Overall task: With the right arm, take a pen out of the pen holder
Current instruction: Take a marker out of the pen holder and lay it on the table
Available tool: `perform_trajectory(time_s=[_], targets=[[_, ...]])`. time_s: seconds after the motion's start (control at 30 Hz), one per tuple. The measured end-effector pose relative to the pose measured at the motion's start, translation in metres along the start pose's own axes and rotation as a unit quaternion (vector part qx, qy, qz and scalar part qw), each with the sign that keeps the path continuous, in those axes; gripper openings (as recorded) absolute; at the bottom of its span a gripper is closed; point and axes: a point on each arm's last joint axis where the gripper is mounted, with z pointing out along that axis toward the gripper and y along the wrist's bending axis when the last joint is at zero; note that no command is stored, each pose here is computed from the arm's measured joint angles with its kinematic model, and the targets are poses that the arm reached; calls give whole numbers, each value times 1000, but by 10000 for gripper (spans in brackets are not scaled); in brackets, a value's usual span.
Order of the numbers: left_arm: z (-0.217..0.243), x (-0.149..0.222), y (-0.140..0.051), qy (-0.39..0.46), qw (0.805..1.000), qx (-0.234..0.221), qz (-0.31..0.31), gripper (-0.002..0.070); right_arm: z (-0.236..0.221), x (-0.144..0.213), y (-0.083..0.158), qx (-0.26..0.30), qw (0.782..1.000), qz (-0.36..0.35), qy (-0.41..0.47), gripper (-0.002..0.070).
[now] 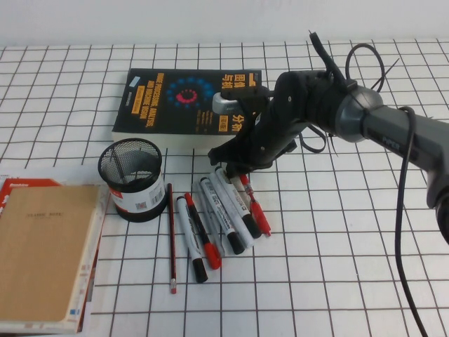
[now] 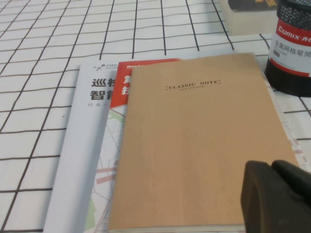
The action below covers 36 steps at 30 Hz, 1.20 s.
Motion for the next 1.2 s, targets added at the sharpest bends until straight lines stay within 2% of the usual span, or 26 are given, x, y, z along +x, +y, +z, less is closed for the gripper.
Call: perform_trajectory(time_s=[0.17,0.37,0.47,0.53,0.67,0.77,1.07,1.2], targets=[[0,0,0,0,1000,0,0,-4,0,0,1,-8,1000,7,2,240],[0,0,0,0,1000,0,0,-4,-24,-5,7,-5,1000,-5,-9,263],[0,0,0,0,1000,0,0,-4,-62,-10,18,-2,999,-26,-29,237],[0,0,0,0,1000,0,0,-4,-88,-8,28,0,998,-40,-41,189],[0,0,0,0,1000,0,0,-4,-142,14,49,-2,996,-69,-64,62],[0,0,0,0,1000,0,0,-4,-180,37,57,-8,994,-79,-76,8],[0,0,0,0,1000,0,0,-4,-258,110,52,-8,995,-80,-67,-14],[0,0,0,0,1000,0,0,-4,-273,142,48,-10,997,-78,-19,-14]])
